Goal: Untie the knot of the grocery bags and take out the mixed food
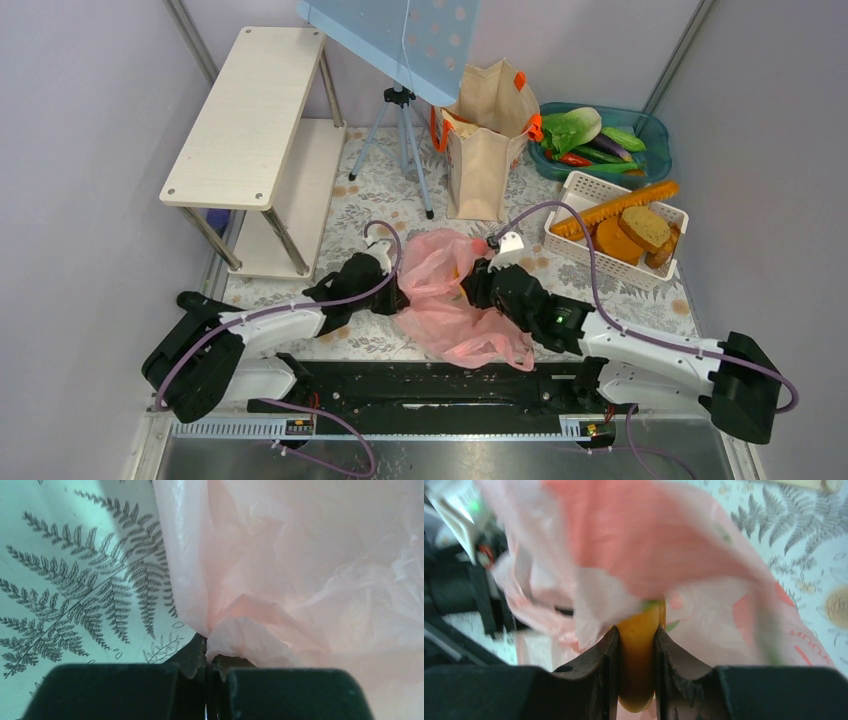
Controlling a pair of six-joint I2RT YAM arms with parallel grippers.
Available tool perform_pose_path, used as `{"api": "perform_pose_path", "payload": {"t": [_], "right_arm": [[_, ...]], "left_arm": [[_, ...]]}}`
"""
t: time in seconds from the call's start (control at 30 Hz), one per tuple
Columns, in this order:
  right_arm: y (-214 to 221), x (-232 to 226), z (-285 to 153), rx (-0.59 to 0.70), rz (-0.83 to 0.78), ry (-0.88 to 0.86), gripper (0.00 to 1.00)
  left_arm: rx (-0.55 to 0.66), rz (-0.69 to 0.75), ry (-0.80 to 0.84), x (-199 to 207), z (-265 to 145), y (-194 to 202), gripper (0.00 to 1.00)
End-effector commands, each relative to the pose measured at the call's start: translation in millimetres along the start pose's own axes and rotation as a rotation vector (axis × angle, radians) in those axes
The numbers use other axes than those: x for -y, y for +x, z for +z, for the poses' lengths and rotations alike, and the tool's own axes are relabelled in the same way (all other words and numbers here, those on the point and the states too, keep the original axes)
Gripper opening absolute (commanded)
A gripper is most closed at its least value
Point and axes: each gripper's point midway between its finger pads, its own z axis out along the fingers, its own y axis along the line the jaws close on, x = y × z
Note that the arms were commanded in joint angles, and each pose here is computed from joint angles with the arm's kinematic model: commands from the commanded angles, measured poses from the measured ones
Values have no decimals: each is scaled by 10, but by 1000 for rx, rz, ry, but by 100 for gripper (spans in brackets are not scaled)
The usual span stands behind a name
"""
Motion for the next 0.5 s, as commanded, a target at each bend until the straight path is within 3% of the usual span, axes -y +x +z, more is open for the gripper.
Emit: {"api": "perform_pose_path", "payload": {"t": [0.0,0.23,0.47], "right_arm": [[301,110,-289,-203,-38,7,19],[284,-279,-720,-305,8,-240,18],[-428,-612,-1095,-157,63,-385,19]], "left_arm": [[100,-74,35,277,-108,-456,0],[98,-125,20,388,-244,-776,0],[-87,-49,-104,176,-331,-754,0]]}}
